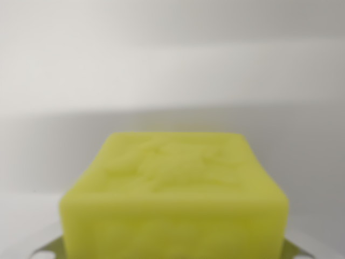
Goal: Pick yellow cube
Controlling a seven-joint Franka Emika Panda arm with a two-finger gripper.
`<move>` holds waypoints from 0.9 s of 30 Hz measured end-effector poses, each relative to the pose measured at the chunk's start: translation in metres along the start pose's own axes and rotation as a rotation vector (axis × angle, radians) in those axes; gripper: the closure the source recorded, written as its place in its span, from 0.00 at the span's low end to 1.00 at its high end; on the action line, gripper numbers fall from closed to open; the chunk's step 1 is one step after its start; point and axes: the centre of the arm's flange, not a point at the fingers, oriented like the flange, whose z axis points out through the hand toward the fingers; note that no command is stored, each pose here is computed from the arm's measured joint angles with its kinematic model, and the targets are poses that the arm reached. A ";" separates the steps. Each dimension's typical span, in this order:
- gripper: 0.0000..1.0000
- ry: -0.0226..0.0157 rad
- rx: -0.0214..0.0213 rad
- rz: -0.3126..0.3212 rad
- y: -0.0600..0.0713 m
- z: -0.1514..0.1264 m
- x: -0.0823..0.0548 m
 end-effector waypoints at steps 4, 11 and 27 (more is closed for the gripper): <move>1.00 -0.0002 -0.0002 0.000 0.000 -0.007 0.000; 1.00 -0.0001 -0.0001 0.000 0.000 -0.018 0.000; 1.00 -0.0002 -0.0002 0.000 0.000 -0.045 0.000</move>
